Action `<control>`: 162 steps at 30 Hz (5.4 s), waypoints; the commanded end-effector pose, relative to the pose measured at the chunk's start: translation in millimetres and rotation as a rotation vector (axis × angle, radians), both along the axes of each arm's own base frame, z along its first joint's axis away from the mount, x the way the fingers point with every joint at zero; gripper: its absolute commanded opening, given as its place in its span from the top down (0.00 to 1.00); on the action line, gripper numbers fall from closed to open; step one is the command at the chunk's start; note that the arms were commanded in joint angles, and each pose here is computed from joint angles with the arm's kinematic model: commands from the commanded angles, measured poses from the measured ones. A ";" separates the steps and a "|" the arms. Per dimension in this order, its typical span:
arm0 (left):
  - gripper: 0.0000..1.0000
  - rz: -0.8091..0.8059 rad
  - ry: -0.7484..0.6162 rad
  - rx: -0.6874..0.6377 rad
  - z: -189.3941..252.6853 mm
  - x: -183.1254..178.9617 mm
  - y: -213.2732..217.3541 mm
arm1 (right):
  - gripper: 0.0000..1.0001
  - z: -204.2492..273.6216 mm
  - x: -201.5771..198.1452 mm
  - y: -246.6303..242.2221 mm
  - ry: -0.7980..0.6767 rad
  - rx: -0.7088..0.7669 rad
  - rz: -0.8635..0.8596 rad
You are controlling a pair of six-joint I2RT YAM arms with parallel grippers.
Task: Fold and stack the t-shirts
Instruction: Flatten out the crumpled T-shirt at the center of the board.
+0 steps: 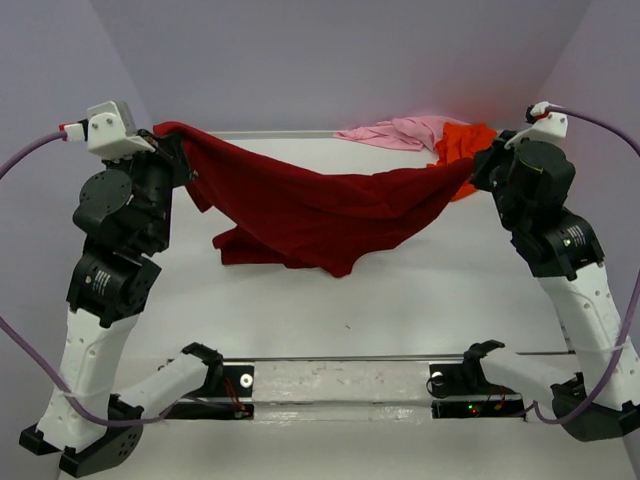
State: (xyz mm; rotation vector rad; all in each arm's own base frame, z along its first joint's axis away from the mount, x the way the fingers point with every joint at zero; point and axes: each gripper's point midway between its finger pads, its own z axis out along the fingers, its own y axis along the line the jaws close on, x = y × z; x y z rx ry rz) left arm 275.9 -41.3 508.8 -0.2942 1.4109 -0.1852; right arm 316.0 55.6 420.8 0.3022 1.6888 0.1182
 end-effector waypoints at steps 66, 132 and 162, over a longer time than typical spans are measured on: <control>0.07 -0.036 0.341 0.007 -230.0 77.5 -21.1 | 0.29 -291.9 -40.7 339.8 0.534 -0.522 0.801; 0.05 -0.038 0.494 -0.023 -274.2 88.9 -26.1 | 1.00 -143.5 -115.5 157.6 0.321 -0.528 0.214; 0.07 0.124 0.906 0.052 -411.5 168.7 -27.7 | 1.00 -138.8 -91.1 131.5 0.290 -0.520 0.093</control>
